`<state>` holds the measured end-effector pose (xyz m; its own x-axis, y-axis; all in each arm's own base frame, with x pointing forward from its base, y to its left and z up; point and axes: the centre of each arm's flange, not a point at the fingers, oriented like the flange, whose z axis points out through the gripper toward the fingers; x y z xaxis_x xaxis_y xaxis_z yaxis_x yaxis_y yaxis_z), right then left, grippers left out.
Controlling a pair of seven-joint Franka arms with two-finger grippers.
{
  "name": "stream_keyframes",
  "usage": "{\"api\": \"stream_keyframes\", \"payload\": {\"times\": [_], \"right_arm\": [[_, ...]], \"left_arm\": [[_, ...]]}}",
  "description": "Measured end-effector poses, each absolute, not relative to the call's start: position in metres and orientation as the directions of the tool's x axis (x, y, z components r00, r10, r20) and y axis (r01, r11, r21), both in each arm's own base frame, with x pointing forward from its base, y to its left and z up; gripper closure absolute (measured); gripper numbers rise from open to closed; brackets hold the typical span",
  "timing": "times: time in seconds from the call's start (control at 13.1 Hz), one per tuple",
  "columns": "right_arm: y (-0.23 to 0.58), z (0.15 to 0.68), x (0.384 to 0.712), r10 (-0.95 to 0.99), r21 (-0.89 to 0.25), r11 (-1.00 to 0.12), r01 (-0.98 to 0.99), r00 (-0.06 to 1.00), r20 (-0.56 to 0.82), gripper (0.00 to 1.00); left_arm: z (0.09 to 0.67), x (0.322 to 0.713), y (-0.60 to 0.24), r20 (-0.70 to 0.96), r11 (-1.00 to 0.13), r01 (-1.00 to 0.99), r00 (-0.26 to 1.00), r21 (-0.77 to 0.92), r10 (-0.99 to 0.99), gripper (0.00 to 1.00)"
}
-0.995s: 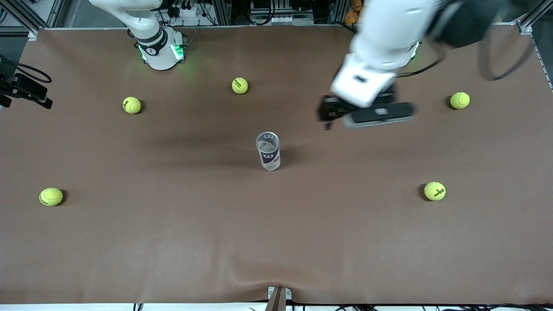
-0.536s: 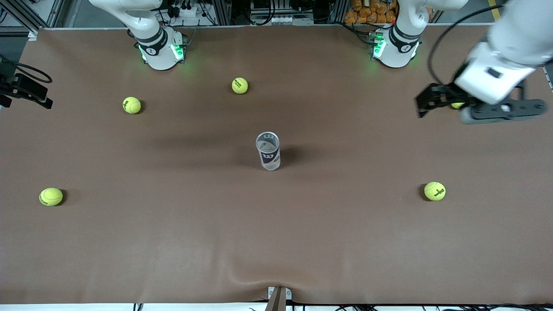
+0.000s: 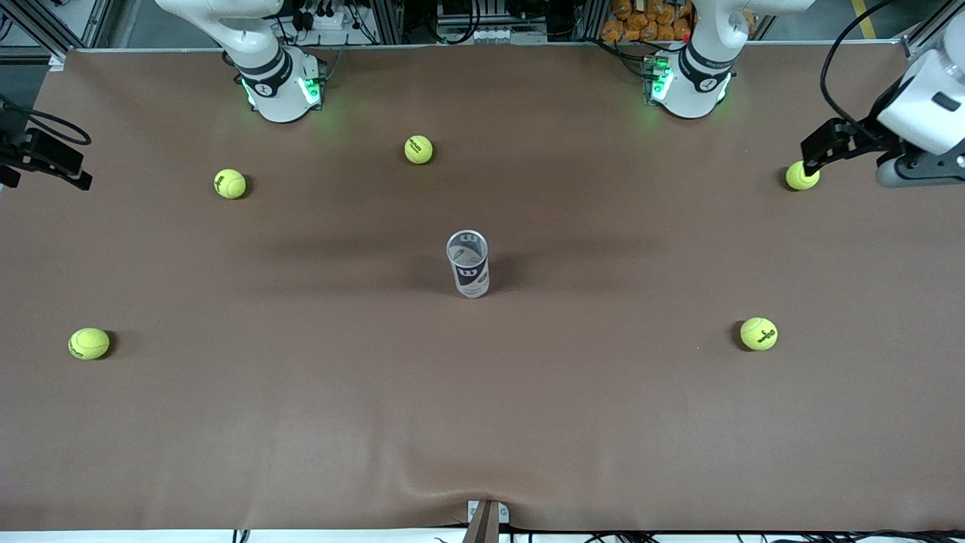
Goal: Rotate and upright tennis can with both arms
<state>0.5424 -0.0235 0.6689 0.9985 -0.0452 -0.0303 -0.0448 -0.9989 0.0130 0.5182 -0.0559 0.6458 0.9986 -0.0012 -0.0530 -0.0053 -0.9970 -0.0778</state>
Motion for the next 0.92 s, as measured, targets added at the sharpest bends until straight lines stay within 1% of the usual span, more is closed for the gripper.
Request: {"api": "stream_keyframes", "payload": {"times": [0.31,0.54,0.92], "right_arm": [[-0.024,0.669,0.542,-0.045,0.013,-0.999,-0.045,0.999,-0.030,0.00],[-0.024,0.669,0.542,-0.046,0.013,-0.999,-0.045,0.998,-0.030,0.00],[-0.024,0.669,0.542,-0.046,0.013,-0.999,-0.046,0.998,-0.030,0.00]], "left_arm": [[0.635,0.529,-0.037,-0.026,-0.997,0.014,1.000,-0.080,0.016,0.00],[0.621,0.540,-0.045,-0.020,-0.997,0.000,1.000,-0.083,0.002,0.00],[0.618,0.541,-0.061,-0.021,-0.997,-0.025,1.000,-0.071,-0.023,0.00]]}}
